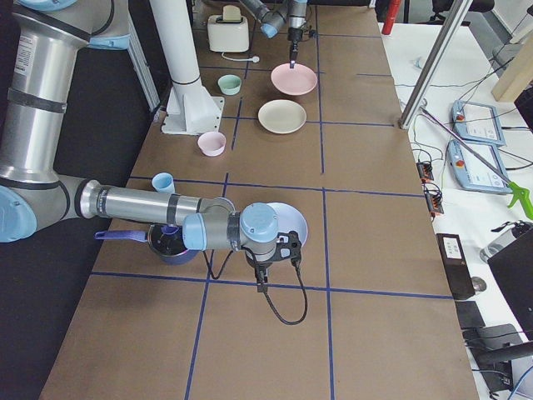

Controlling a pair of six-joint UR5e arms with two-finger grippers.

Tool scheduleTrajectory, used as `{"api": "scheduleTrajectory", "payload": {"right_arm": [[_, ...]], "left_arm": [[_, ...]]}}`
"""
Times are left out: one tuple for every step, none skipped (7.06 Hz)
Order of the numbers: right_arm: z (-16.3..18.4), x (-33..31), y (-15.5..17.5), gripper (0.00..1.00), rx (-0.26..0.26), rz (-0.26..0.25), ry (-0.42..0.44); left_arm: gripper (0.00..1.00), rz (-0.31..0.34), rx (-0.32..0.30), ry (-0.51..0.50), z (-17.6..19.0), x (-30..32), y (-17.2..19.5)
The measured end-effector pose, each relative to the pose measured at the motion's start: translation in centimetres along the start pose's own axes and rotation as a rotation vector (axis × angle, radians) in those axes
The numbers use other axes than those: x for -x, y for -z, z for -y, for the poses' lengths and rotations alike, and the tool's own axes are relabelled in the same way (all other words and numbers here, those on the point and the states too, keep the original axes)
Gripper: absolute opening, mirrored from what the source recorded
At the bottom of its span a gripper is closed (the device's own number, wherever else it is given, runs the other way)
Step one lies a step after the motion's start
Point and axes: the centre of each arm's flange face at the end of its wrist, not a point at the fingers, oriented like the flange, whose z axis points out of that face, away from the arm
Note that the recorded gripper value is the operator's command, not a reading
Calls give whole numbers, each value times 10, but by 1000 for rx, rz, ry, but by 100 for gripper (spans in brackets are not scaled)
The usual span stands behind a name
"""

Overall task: Stack three plates with pink and blue
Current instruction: 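Carry the pink plate with the left gripper onto the cream plate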

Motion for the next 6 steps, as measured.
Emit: {"api": "scheduleTrajectory", "payload": {"right_arm": [[0,0,0,100,0,0,0],[0,0,0,100,1,0,-1],[0,-1,-1,100,1,0,-1],[0,-1,-1,100,1,0,-1],[0,-1,-1,100,1,0,-1],[0,-1,0,100,0,0,-1]], "left_arm": [[0,10,-3,8,-10,-46,-29],[0,23,-8,15,-21,-79,-53],[0,33,-11,12,-33,-97,-71],[0,38,-12,8,-41,-108,-83],[1,37,-9,3,-46,-118,-89],[19,36,-3,2,-50,-123,-94]]}}
